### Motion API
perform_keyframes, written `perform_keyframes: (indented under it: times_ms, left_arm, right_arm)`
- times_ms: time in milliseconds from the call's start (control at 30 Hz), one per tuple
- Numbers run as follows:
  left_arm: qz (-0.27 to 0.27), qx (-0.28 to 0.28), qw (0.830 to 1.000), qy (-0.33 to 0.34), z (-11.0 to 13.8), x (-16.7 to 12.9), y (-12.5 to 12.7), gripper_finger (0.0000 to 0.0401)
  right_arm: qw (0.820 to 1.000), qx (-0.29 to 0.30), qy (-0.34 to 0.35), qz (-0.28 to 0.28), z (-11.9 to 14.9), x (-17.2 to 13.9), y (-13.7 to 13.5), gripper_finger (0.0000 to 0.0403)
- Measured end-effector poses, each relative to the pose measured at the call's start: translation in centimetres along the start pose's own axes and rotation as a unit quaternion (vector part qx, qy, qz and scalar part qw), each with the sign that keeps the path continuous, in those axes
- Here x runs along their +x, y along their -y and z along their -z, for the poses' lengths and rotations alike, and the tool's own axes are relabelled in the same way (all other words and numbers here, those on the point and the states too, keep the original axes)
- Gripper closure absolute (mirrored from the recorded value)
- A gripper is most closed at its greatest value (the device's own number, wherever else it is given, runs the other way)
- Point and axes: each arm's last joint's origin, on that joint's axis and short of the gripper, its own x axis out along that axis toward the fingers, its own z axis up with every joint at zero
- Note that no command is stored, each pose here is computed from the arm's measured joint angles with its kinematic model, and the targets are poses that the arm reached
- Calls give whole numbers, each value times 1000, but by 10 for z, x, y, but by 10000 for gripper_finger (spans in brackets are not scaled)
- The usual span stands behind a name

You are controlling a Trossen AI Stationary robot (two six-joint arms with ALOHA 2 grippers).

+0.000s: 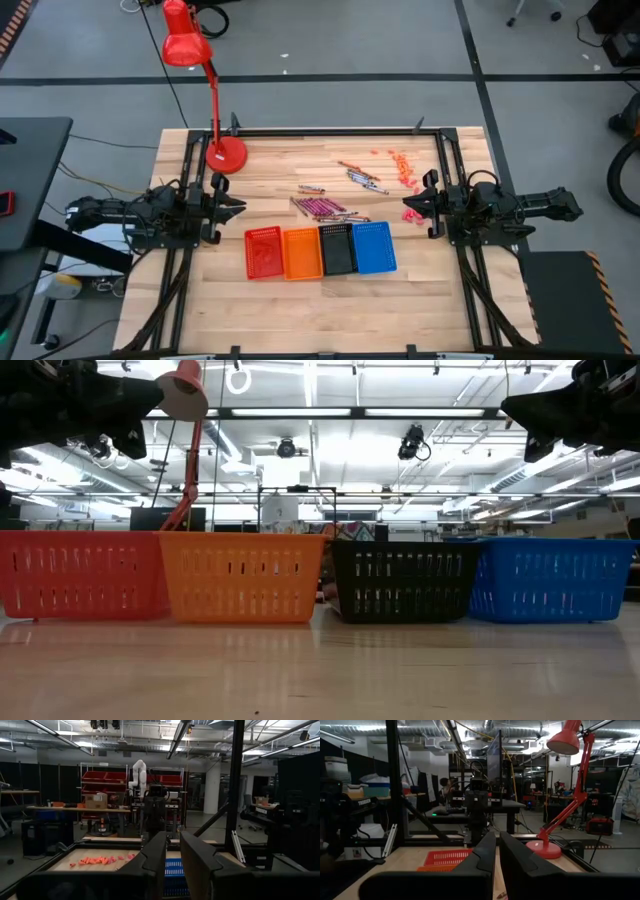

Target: Sort crayons

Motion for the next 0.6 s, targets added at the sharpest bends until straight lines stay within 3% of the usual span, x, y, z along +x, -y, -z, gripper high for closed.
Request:
perform_keyframes:
  times_ms: [600]
  left_arm:
    - [1, -1, 1000, 22, -4, 0, 0, 333]
  right_arm:
    - [1000, 0, 0, 0, 0, 0, 0, 373]
